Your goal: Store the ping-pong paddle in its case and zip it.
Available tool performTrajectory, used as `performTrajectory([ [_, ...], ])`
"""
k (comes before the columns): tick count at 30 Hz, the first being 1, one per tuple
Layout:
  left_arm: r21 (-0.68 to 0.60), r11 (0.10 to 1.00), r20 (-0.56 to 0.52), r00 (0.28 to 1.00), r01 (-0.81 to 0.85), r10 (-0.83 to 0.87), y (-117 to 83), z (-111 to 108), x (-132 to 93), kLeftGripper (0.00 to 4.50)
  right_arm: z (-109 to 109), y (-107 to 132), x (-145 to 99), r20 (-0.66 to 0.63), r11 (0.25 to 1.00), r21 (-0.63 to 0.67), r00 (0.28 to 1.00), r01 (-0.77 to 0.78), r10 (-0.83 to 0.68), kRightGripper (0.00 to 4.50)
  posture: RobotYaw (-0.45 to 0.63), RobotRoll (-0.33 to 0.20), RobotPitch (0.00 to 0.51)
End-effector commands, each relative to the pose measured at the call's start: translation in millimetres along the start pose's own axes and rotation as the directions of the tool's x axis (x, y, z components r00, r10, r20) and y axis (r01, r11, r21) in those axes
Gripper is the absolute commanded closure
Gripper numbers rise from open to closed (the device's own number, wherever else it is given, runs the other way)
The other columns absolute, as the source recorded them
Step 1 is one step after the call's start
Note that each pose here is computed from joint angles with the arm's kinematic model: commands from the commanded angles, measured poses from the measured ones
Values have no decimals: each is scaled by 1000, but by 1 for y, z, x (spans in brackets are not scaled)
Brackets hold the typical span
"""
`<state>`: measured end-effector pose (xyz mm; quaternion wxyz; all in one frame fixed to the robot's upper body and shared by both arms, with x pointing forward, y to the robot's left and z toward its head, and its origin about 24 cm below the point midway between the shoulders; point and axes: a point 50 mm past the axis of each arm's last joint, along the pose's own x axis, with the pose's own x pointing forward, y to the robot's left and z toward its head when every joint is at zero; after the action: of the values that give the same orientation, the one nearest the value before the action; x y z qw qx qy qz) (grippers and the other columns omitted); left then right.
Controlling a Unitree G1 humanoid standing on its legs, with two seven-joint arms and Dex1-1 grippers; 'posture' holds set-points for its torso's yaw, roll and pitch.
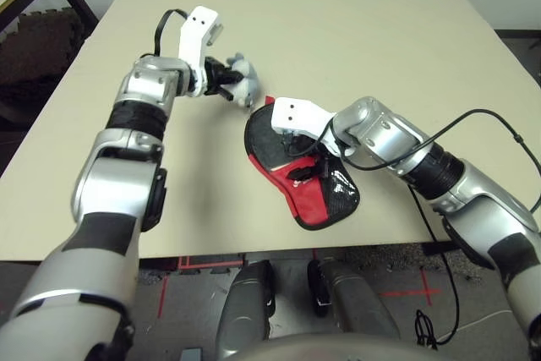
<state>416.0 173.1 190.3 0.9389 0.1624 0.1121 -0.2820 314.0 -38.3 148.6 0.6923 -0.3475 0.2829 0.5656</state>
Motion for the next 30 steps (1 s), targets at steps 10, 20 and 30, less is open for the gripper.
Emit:
performTrajectory([
  [10,-7,959,175,945,283,-278,-86,19,49,4376,-15,7,16,-40,995,96,999,-27,31,0,-151,0,197],
  [20,29,911,38,910,412,-413,-90,-3,42,4027,-11,1,13,-7,992,124,1000,-3,4,0,-134,0,192],
  [30,32,927,110,921,374,-375,-76,11,35,695,-13,9,-14,47,971,233,998,-61,51,0,-113,0,187],
])
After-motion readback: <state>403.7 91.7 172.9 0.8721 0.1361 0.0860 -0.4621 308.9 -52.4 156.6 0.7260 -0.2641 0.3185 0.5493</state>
